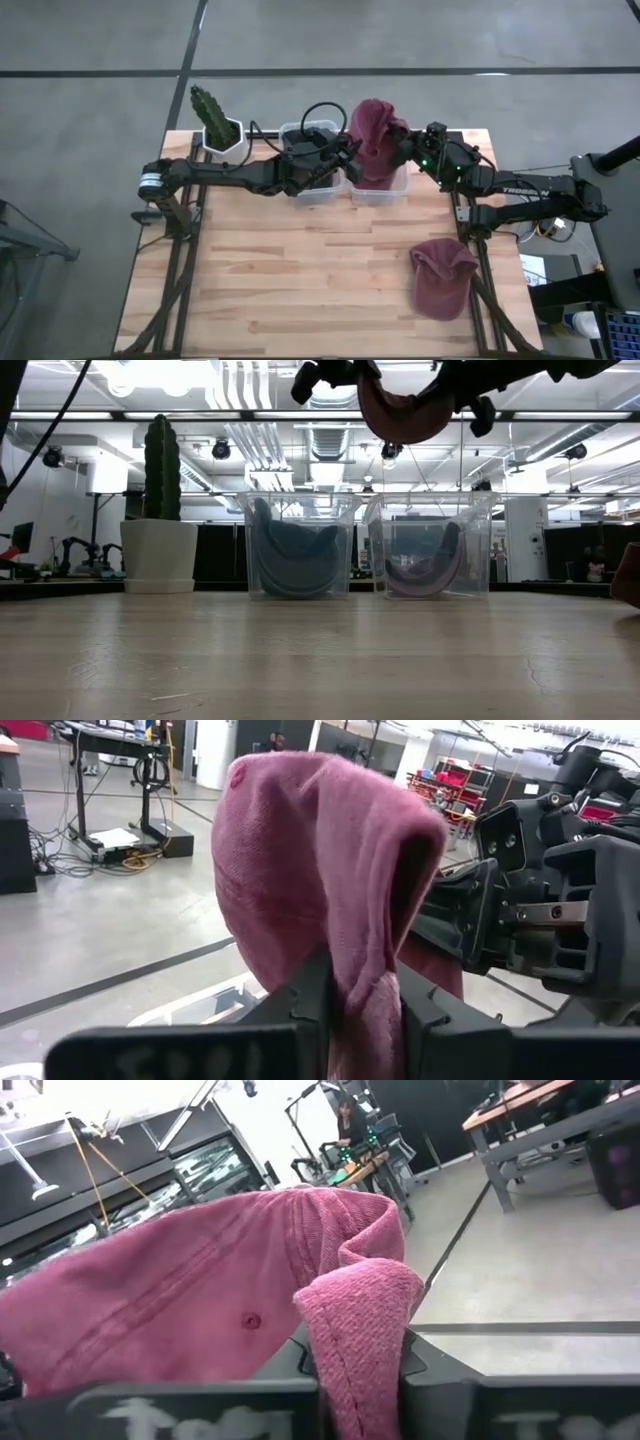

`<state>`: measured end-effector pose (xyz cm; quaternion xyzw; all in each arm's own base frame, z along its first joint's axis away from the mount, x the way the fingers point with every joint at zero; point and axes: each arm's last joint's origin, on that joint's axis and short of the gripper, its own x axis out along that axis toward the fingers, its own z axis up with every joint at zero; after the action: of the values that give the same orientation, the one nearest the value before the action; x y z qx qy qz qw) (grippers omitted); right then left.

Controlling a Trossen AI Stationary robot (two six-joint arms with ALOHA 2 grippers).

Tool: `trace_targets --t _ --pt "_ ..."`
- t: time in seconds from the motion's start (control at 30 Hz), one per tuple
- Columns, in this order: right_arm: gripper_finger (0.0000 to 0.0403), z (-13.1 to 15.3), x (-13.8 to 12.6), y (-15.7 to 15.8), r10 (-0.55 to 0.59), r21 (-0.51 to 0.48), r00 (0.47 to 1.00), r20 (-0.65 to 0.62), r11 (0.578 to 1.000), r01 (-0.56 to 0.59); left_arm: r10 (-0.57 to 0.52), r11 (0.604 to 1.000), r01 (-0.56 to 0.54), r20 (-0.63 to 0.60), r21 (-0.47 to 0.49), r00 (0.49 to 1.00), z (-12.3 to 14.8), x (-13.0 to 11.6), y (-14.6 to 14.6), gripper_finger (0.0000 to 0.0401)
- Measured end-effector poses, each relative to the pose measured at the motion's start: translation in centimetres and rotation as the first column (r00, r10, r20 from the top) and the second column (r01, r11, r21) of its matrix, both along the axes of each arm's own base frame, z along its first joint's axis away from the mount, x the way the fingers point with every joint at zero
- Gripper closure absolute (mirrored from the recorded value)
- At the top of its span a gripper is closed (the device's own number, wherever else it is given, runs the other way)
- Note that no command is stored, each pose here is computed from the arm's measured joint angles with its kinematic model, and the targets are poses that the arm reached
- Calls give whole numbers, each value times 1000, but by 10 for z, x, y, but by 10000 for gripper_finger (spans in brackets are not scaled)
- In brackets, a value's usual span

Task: Pick & Place hat
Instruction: Put the left pink cap into the right transparent bin

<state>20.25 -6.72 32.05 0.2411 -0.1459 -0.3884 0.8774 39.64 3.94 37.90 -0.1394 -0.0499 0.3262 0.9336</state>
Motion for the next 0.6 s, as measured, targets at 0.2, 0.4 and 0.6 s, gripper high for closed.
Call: trace_targets --t 0.2,0.4,0.6 --pt "388 3 -4 0 -28 -6 1000 10 1000 28 -50 999 50 -5 0 999 0 1 -1 340" --pt "389 7 -9 1 -36 -9 999 30 999 37 -89 996 89 -20 11 996 -1 1 -2 338" --pt "390 8 -11 1 -47 -9 998 34 999 47 -93 990 107 -152 92 984 -5 0 0 338"
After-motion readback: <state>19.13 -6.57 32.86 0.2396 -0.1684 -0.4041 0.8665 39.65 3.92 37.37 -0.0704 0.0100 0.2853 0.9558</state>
